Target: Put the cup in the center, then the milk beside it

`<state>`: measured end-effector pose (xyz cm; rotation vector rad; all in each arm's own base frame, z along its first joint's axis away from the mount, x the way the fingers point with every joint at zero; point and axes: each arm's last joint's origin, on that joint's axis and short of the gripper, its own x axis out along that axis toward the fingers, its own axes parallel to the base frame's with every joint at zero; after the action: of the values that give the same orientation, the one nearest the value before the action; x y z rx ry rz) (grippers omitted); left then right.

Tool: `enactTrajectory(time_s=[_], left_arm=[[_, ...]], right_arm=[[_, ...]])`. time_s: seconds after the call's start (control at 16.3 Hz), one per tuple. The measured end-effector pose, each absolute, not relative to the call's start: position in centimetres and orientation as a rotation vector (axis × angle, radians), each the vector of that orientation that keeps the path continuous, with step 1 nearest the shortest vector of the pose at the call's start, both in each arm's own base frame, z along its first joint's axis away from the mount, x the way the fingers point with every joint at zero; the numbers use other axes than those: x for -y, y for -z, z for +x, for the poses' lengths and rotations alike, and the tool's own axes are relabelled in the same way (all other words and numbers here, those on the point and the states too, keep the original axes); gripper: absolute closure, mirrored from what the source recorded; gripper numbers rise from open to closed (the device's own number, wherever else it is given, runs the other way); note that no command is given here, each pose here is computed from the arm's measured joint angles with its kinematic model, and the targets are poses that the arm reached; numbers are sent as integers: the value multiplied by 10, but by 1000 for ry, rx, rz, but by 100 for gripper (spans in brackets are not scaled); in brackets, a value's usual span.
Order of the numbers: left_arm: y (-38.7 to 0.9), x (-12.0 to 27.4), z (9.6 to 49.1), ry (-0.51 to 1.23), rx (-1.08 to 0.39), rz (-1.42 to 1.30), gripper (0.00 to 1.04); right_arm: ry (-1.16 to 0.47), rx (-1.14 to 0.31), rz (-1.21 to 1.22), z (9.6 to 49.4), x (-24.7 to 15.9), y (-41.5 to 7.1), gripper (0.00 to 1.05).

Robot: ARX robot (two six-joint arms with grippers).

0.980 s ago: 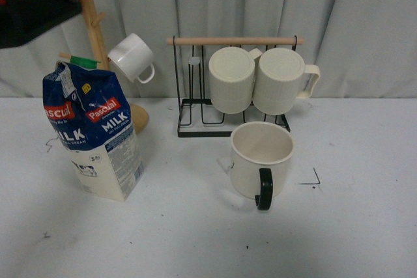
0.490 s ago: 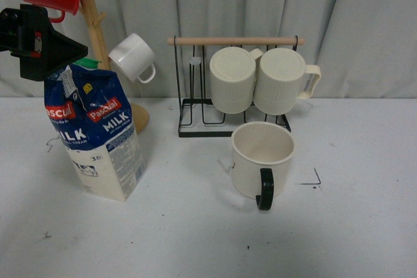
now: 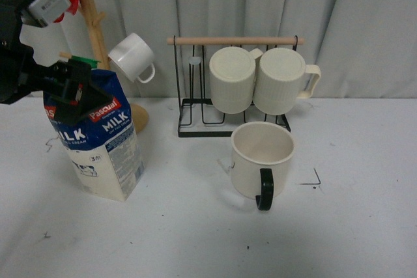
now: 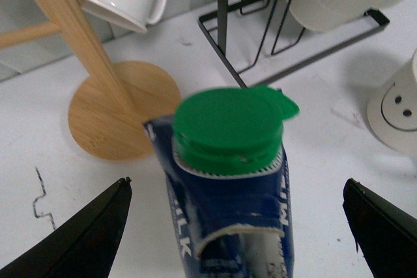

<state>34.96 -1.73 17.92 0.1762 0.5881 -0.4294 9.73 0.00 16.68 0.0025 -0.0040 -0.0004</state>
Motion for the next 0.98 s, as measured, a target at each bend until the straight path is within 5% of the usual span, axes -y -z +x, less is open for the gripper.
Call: enactTrajectory(time_s=[0.18,0.49,0.73,0.98], left_arm=[[-176,22,360,388,-636,236,11],[-181,27,365,385,-628,211,62],[-184,27,365,367,-626,157,92],[-186,31,362,327,-623,92,100]], right_arm=[[0,4,2,97,0,-167,6],[0,4,2,97,0,-167,6],[0,4,2,97,0,-167,6],[0,4,2,97,0,-167,6]])
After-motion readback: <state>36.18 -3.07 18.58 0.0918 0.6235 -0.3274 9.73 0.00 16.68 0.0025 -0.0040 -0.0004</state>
